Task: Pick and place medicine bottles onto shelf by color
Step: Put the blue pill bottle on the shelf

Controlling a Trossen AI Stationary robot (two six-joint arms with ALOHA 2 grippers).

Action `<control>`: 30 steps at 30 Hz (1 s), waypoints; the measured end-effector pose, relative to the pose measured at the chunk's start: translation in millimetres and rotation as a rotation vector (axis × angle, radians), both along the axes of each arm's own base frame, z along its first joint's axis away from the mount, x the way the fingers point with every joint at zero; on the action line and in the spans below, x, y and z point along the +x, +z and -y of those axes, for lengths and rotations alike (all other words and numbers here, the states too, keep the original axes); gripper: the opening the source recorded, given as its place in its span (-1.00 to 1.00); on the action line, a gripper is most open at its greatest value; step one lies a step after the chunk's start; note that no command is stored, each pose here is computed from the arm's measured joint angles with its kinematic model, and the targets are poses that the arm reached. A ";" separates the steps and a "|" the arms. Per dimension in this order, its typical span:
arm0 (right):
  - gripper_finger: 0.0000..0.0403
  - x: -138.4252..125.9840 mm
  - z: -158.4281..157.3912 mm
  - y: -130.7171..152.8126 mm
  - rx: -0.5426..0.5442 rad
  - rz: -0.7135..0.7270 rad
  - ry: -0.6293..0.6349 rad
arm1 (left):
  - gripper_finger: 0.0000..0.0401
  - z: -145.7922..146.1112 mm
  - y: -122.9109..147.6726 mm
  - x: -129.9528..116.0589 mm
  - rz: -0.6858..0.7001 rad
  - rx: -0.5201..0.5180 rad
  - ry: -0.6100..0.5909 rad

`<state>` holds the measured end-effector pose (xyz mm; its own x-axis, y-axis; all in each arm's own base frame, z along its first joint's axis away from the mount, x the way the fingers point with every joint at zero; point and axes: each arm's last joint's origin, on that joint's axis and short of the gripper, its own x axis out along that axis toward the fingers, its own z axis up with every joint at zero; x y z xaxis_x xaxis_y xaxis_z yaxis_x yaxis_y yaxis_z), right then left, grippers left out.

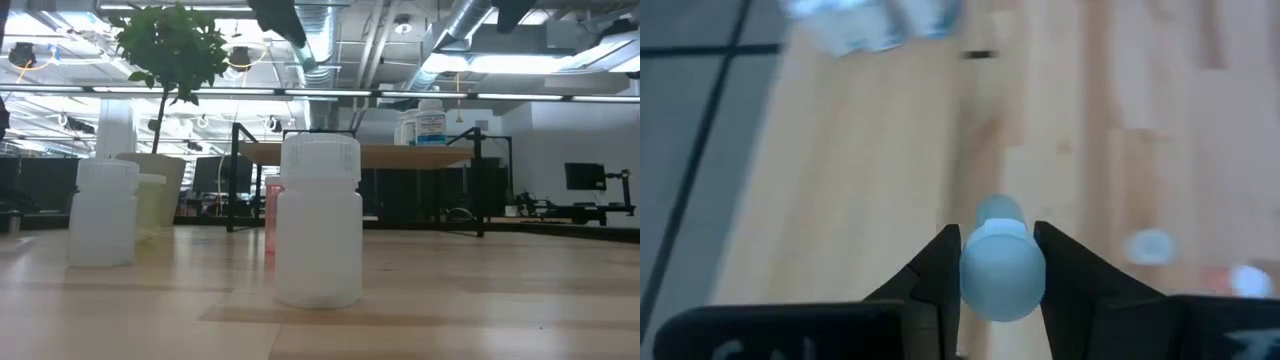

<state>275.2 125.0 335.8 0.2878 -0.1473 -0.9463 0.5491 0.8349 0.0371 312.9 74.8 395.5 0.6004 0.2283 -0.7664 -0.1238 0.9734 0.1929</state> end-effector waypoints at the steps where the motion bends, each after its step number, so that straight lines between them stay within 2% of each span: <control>1: 0.19 0.0 0.0 0.0 0.000 0.000 0.000 | -0.62 -9.2 1.1 -2.4 0.003 0.005 0.025; 7: 0.19 0.2 -0.1 0.0 0.001 0.002 0.000 | -0.53 -66.5 -7.1 -16.5 -0.044 0.018 0.150; 13: 0.19 0.3 0.3 0.2 0.000 0.004 -0.001 | -0.60 -113.3 -41.6 -8.4 -0.130 -0.035 0.239; 18: 0.19 0.5 0.2 0.1 0.000 0.004 -0.001 | -0.57 -129.2 -64.3 -1.0 -0.199 -0.062 0.267; 23: 0.19 0.4 0.3 0.2 -0.001 0.005 -0.001 | -0.57 -135.0 -61.9 -3.1 -0.197 -0.004 0.294; 27: 0.19 0.6 0.6 0.1 -0.001 0.005 -0.002 | -0.58 -138.7 -58.9 -7.8 -0.215 -0.002 0.269; 30: 0.19 0.6 0.6 0.1 -0.001 0.004 -0.003 | -0.55 -140.4 -67.0 -7.2 -0.267 -0.014 0.254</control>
<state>275.8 124.4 335.9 0.2914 -0.1491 -0.9449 0.5510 0.8336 0.0385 305.7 215.2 328.4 0.3041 0.3329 -0.8926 -0.3086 0.9208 0.2383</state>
